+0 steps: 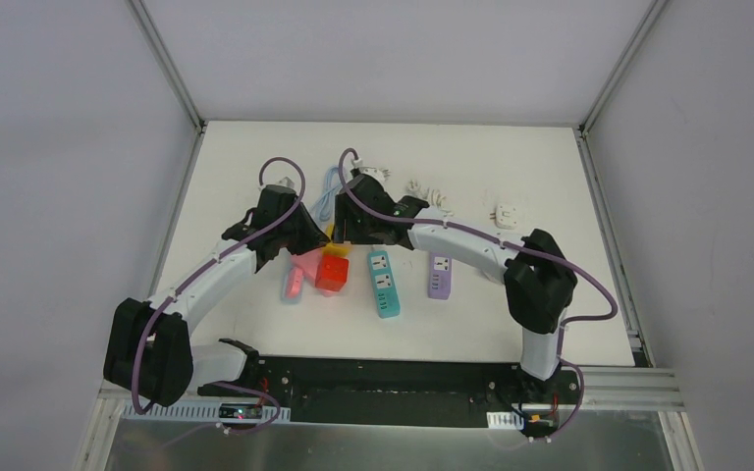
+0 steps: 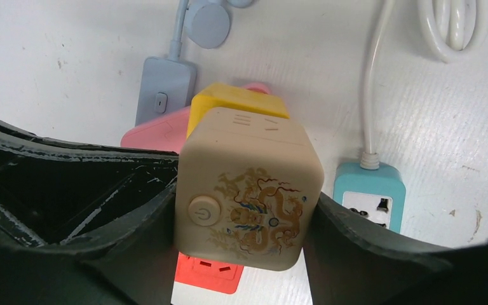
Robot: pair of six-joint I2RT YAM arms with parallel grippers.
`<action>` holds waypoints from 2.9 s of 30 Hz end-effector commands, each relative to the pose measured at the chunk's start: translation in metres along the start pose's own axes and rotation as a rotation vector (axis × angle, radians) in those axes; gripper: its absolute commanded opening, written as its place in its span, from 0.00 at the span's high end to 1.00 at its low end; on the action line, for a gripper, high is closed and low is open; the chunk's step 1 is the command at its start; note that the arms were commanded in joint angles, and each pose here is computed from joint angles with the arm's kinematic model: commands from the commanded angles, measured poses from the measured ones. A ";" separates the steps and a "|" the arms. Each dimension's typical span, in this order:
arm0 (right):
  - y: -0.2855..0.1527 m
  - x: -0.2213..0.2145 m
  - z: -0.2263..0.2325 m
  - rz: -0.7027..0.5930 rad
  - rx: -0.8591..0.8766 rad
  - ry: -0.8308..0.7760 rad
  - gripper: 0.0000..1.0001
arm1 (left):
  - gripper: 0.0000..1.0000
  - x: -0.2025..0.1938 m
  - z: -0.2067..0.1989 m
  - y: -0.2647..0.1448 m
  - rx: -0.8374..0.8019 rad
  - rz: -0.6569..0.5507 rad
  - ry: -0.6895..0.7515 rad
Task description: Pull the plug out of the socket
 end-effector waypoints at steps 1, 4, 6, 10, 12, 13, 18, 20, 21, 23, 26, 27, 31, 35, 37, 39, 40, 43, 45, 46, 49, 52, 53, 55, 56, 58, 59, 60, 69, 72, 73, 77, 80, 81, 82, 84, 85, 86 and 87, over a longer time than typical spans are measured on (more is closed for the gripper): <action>-0.047 0.031 0.046 -0.104 0.205 -0.036 1.00 | 0.88 -0.040 0.063 0.008 0.305 0.167 0.032; -0.062 0.044 0.041 -0.089 0.344 0.048 1.00 | 0.88 -0.040 0.064 0.008 0.305 0.167 0.032; -0.061 0.045 0.036 -0.103 0.325 0.051 1.00 | 0.88 -0.041 0.064 0.008 0.304 0.166 0.032; -0.044 0.023 0.038 -0.099 0.171 -0.056 1.00 | 0.88 -0.041 0.064 0.007 0.308 0.170 0.033; -0.039 0.016 0.041 -0.094 0.113 -0.106 1.00 | 0.88 -0.041 0.065 0.007 0.319 0.171 0.037; -0.040 0.017 0.041 -0.097 0.101 -0.112 1.00 | 0.88 -0.041 0.065 0.007 0.322 0.172 0.038; -0.068 0.043 0.039 -0.140 0.235 -0.024 1.00 | 0.88 -0.041 0.067 0.007 0.328 0.171 0.040; -0.077 0.050 0.037 -0.125 0.335 0.038 1.00 | 0.88 -0.042 0.068 0.007 0.330 0.172 0.041; -0.077 0.050 0.035 -0.122 0.334 0.046 1.00 | 0.88 -0.042 0.068 0.007 0.330 0.172 0.041; -0.068 0.043 0.033 -0.109 0.256 0.013 1.00 | 0.88 -0.042 0.068 0.007 0.333 0.171 0.040; -0.051 0.028 0.031 -0.085 0.108 -0.067 1.00 | 0.88 -0.042 0.069 0.007 0.337 0.172 0.041; -0.050 0.029 0.028 -0.100 0.054 -0.080 1.00 | 0.88 -0.042 0.069 0.007 0.339 0.173 0.039; -0.084 0.048 0.017 -0.194 0.102 -0.055 1.00 | 0.88 -0.042 0.069 0.007 0.337 0.167 0.036; -0.121 0.063 -0.002 -0.254 0.184 0.022 1.00 | 0.88 -0.041 0.065 0.006 0.318 0.167 0.032; -0.131 0.064 -0.018 -0.278 0.161 0.058 1.00 | 0.88 -0.037 0.060 0.005 0.294 0.155 0.028; -0.139 0.060 -0.034 -0.288 0.144 0.092 1.00 | 0.87 -0.035 0.053 0.003 0.255 0.153 0.019; -0.143 0.058 -0.042 -0.295 0.134 0.109 1.00 | 0.86 -0.034 0.049 0.002 0.238 0.150 0.017; -0.155 0.047 -0.070 -0.313 0.076 0.149 1.00 | 0.83 -0.026 0.035 -0.005 0.179 0.134 0.015; -0.161 0.037 -0.094 -0.319 0.017 0.185 1.00 | 0.79 -0.019 0.025 -0.012 0.139 0.115 0.019; -0.166 0.033 -0.104 -0.321 0.000 0.201 1.00 | 0.74 -0.015 0.020 -0.016 0.116 0.102 0.021; -0.171 0.012 -0.137 -0.310 -0.069 0.256 1.00 | 0.51 -0.005 0.009 -0.027 0.087 0.069 0.022; -0.172 -0.011 -0.166 -0.280 -0.152 0.308 1.00 | 0.38 0.006 -0.002 -0.037 0.070 0.039 0.027; -0.171 -0.018 -0.174 -0.266 -0.179 0.325 1.00 | 0.36 0.009 -0.004 -0.040 0.066 0.034 0.029; -0.168 -0.035 -0.188 -0.229 -0.225 0.355 0.98 | 0.32 0.012 -0.007 -0.047 0.062 0.023 0.031; -0.166 -0.042 -0.194 -0.213 -0.243 0.369 0.98 | 0.30 0.013 -0.008 -0.050 0.061 0.018 0.032; -0.164 -0.054 -0.202 -0.181 -0.271 0.387 0.95 | 0.26 0.015 -0.008 -0.057 0.063 0.005 0.033; -0.164 -0.060 -0.206 -0.164 -0.280 0.394 0.93 | 0.25 0.015 -0.007 -0.060 0.070 -0.005 0.033; -0.162 -0.065 -0.208 -0.145 -0.283 0.401 0.91 | 0.17 0.015 -0.005 -0.063 0.074 -0.016 0.035; -0.146 -0.094 -0.216 -0.008 -0.247 0.475 0.68 | 0.04 0.019 0.011 -0.087 0.100 -0.165 0.041; -0.138 -0.103 -0.214 0.028 -0.184 0.509 0.62 | 0.04 0.022 0.008 -0.089 0.096 -0.162 0.055; -0.135 -0.106 -0.214 0.037 -0.170 0.519 0.58 | 0.04 0.023 0.007 -0.090 0.098 -0.157 0.060; -0.129 -0.114 -0.221 0.047 -0.195 0.542 0.43 | 0.05 0.024 0.005 -0.090 0.097 -0.154 0.061; -0.126 -0.117 -0.228 0.050 -0.236 0.553 0.39 | 0.05 0.023 0.005 -0.088 0.096 -0.152 0.056; -0.126 -0.117 -0.231 0.045 -0.257 0.557 0.37 | 0.05 0.023 0.006 -0.087 0.096 -0.152 0.057; -0.126 -0.116 -0.236 0.028 -0.297 0.556 0.33 | 0.05 0.023 0.007 -0.086 0.102 -0.150 0.057; -0.127 -0.115 -0.241 0.020 -0.345 0.554 0.23 | 0.05 0.022 0.008 -0.084 0.113 -0.149 0.057; -0.129 -0.114 -0.243 0.016 -0.365 0.549 0.18 | 0.05 0.022 0.009 -0.082 0.118 -0.145 0.057; -0.130 -0.113 -0.245 0.012 -0.381 0.547 0.13 | 0.05 0.021 0.009 -0.081 0.120 -0.142 0.057; -0.131 -0.113 -0.246 0.005 -0.395 0.541 0.09 | 0.05 0.021 0.010 -0.080 0.123 -0.139 0.057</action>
Point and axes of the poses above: each gripper's point midway between its finger pads, its own y axis out along the fingers, its own z axis along the line the jaws close on, x = y × z, the point moved 6 cm from there along -y, back along the fingers, and after that the axes turned 3 degrees about -y, right-handed, at the moved point
